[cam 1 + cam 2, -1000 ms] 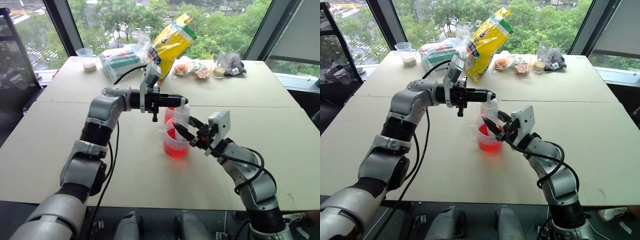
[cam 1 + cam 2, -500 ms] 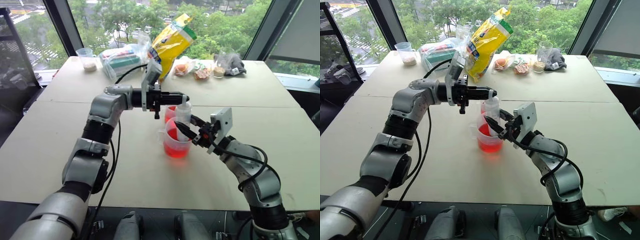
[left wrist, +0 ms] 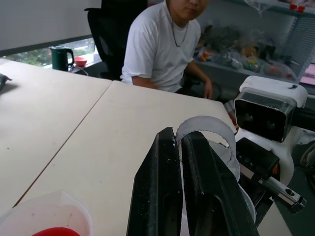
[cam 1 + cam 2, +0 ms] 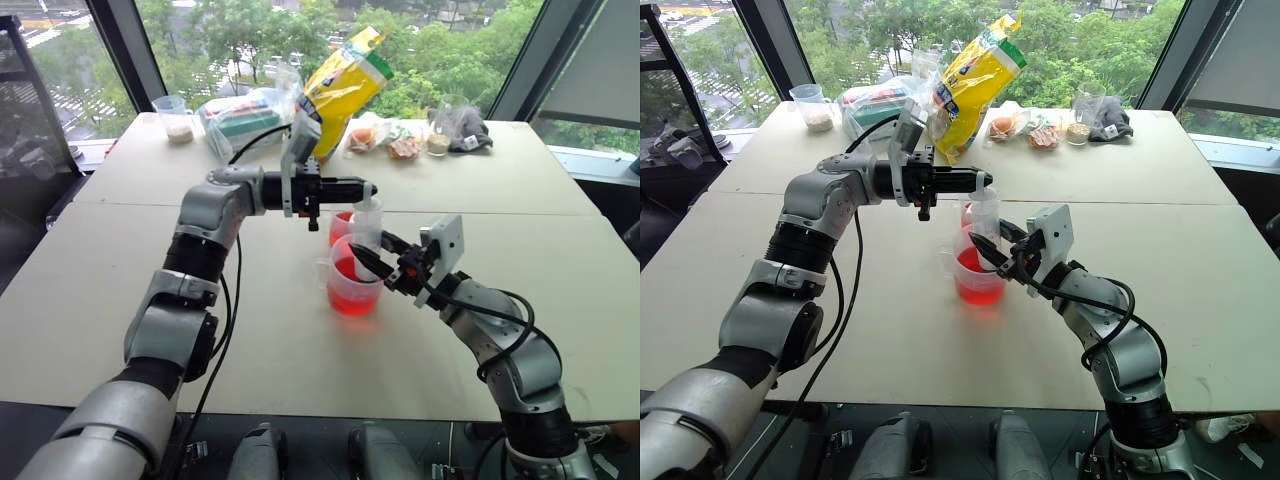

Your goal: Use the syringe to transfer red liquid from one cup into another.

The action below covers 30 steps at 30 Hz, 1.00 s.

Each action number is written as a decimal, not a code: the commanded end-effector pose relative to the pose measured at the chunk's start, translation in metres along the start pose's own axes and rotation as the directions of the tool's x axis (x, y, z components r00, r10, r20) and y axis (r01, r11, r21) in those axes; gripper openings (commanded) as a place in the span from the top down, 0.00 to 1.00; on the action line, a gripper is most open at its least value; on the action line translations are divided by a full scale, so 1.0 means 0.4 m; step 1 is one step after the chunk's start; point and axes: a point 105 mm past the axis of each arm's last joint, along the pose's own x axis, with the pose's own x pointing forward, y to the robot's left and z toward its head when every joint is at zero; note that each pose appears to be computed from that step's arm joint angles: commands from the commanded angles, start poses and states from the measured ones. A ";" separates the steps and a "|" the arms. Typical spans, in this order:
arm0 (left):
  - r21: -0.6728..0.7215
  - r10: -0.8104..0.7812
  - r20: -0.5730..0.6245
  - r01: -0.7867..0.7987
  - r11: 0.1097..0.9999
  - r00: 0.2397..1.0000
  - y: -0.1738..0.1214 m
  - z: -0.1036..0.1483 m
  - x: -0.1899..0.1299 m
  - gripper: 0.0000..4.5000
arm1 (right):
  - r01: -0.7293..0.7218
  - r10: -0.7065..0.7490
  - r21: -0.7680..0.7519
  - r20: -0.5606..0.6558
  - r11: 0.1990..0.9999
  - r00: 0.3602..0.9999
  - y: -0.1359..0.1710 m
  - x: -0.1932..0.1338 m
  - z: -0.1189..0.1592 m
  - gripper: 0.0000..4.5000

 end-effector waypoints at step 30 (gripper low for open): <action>0.100 0.045 -0.013 -0.044 0.994 0.999 -0.017 0.031 -0.060 0.35 | -0.072 0.064 0.024 0.229 0.997 0.971 0.001 0.017 0.199 0.68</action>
